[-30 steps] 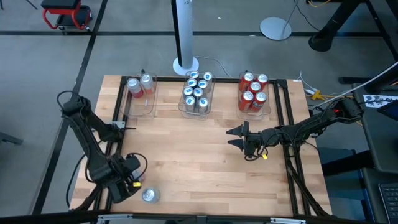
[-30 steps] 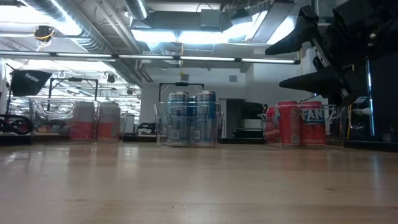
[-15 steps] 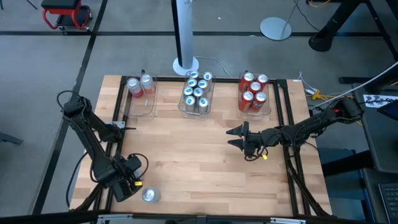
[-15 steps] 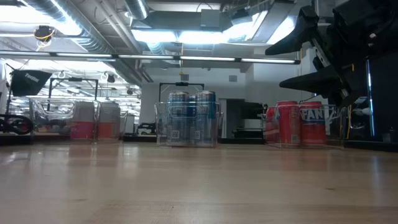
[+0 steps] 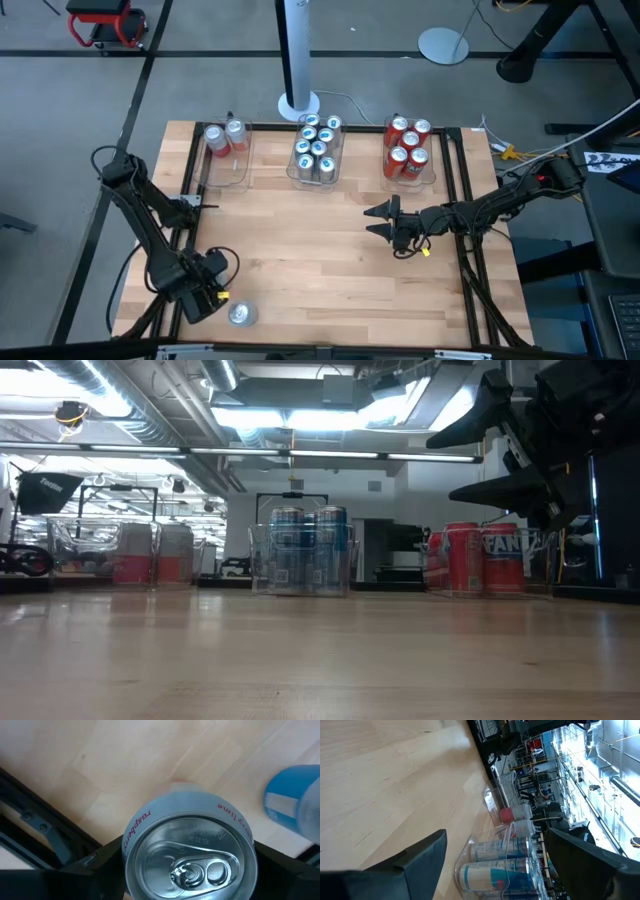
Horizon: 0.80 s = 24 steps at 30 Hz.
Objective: Sort soda cans
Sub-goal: Put the pink-white soda can into the left transparent bin
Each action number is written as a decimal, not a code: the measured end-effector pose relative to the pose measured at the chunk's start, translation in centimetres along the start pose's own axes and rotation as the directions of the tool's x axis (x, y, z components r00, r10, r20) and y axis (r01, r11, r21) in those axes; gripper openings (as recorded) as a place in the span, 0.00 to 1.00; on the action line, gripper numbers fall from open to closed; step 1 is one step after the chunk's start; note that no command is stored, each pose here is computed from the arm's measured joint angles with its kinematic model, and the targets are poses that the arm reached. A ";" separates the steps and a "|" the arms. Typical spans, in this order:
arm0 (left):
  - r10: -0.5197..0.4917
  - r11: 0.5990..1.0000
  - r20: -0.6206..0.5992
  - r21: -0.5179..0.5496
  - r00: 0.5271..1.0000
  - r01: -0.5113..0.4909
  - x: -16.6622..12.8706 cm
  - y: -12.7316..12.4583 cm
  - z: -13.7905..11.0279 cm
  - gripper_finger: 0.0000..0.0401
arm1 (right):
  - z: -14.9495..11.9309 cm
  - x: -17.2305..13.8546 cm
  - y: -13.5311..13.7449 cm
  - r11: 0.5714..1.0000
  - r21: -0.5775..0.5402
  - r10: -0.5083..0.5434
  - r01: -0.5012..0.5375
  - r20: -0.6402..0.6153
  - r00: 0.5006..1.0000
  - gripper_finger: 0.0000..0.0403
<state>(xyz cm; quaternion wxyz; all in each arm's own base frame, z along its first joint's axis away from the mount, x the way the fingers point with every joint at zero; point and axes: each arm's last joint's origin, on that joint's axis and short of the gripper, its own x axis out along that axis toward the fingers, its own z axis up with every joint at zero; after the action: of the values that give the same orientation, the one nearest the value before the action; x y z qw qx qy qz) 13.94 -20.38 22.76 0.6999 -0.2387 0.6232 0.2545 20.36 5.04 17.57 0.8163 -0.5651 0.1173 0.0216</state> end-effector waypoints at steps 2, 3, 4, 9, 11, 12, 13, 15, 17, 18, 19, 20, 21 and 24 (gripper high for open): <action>-0.003 1.000 0.015 -0.001 1.000 0.003 -1.1 0.2 0.4 0.72 | 0.0 0.0 0.0 1.000 0.000 0.000 0.000 0.000 1.000 0.83; -0.006 1.000 0.035 -0.006 0.999 0.006 -1.7 0.3 0.8 0.72 | 0.0 0.0 0.0 1.000 0.000 0.000 0.000 0.000 1.000 0.83; -0.007 1.000 0.062 -0.008 0.998 0.008 -2.5 0.5 1.2 0.72 | 0.0 0.0 0.0 1.000 0.000 0.000 0.000 0.000 1.000 0.83; 0.022 0.998 0.209 -0.063 0.978 -0.009 -6.2 2.2 3.8 0.72 | 0.0 0.0 0.0 1.000 0.000 0.000 0.000 0.000 1.000 0.83; 0.058 0.995 0.242 -0.091 0.969 -0.037 -7.3 3.0 5.0 0.72 | 0.0 0.0 0.0 1.000 0.000 0.000 0.000 0.000 1.000 0.83; 0.077 0.993 0.257 -0.105 0.963 -0.052 -7.9 3.5 5.7 0.72 | 0.0 0.0 0.0 1.000 0.000 0.000 0.000 0.000 1.000 0.83; 0.089 0.991 0.273 -0.119 0.958 -0.058 -8.3 3.8 6.3 0.72 | 0.0 0.0 0.0 1.000 0.000 0.000 0.000 0.000 1.000 0.83; 0.083 0.991 0.300 -0.128 0.950 -0.046 -8.8 4.6 7.7 0.72 | 0.0 0.0 0.0 1.000 0.000 0.000 0.000 0.000 1.000 0.83; 0.093 0.987 0.325 -0.158 0.941 -0.043 -9.1 5.3 9.2 0.72 | 0.0 0.0 0.0 1.000 0.000 0.000 0.000 0.000 1.000 0.83; 0.110 0.983 0.333 -0.173 0.937 -0.054 -9.1 5.7 10.0 0.72 | 0.0 0.0 0.0 1.000 0.000 0.000 0.000 0.000 1.000 0.83; 0.129 0.981 0.336 -0.179 0.933 -0.071 -9.1 6.2 10.8 0.72 | 0.0 0.0 0.0 1.000 0.000 0.001 -0.001 0.000 1.000 0.83; 0.149 0.979 0.337 -0.183 0.930 -0.090 -9.2 6.6 11.4 0.72 | 0.0 0.0 0.0 1.000 0.000 0.000 0.000 0.000 1.000 0.83; 0.166 0.976 0.337 -0.188 0.927 -0.107 -9.1 6.9 12.2 0.72 | 0.0 0.0 0.0 1.000 0.000 0.001 -0.001 0.000 1.000 0.83; 0.220 0.966 0.319 -0.202 0.922 -0.160 -8.9 8.1 14.4 0.72 | 0.0 0.0 0.0 1.000 0.000 0.001 -0.001 0.000 1.000 0.83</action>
<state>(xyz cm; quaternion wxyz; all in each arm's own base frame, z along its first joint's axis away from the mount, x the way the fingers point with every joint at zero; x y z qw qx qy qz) 18.58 -5.41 33.04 0.7452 -0.1891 0.4894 0.4115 20.36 5.04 17.56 0.8162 -0.5653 0.1178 0.0219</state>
